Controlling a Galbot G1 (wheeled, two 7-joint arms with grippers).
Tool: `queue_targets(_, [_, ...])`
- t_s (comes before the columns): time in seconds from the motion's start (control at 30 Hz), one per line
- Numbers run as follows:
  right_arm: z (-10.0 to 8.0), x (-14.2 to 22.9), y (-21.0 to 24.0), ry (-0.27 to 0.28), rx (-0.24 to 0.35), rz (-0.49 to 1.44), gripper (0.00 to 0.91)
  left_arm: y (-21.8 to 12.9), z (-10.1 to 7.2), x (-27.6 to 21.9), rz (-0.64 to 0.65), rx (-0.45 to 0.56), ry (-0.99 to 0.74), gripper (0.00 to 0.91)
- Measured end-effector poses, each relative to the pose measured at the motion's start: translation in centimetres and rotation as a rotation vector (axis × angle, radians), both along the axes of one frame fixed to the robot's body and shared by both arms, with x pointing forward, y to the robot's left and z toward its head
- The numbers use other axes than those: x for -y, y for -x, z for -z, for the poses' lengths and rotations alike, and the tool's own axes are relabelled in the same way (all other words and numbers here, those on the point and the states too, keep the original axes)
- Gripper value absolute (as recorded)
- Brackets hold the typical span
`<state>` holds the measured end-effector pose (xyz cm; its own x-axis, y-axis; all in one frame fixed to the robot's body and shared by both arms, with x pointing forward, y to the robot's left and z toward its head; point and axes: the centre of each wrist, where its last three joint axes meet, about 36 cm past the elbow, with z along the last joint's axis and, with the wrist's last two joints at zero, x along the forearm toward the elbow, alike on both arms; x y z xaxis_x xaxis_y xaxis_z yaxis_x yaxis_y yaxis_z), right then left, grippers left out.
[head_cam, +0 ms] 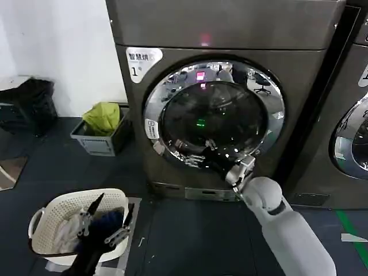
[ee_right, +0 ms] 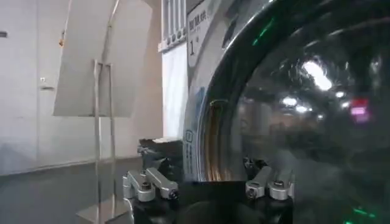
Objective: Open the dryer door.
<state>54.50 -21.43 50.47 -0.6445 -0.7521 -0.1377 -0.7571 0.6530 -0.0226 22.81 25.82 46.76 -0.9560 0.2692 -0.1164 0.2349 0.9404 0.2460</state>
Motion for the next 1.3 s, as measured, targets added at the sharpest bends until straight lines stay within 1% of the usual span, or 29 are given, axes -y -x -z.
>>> queue_targets(0.3, [-0.2,-0.7,-1.6,-0.016,0.006,-0.04,0.907,0.0,0.1,0.0,-0.002,0.0,0.001,0.907])
queue_targets(0.87, [-0.5,-1.6,-4.8,-0.003,0.035,-0.108,0.907,-0.1,0.4,-0.1,-0.004,0.0,0.002,0.907])
queue_targets(1.3, [-0.2,-2.5,-6.5,0.0,0.028,-0.128,0.907,-0.1,0.4,-0.2,-0.004,0.0,0.002,0.907])
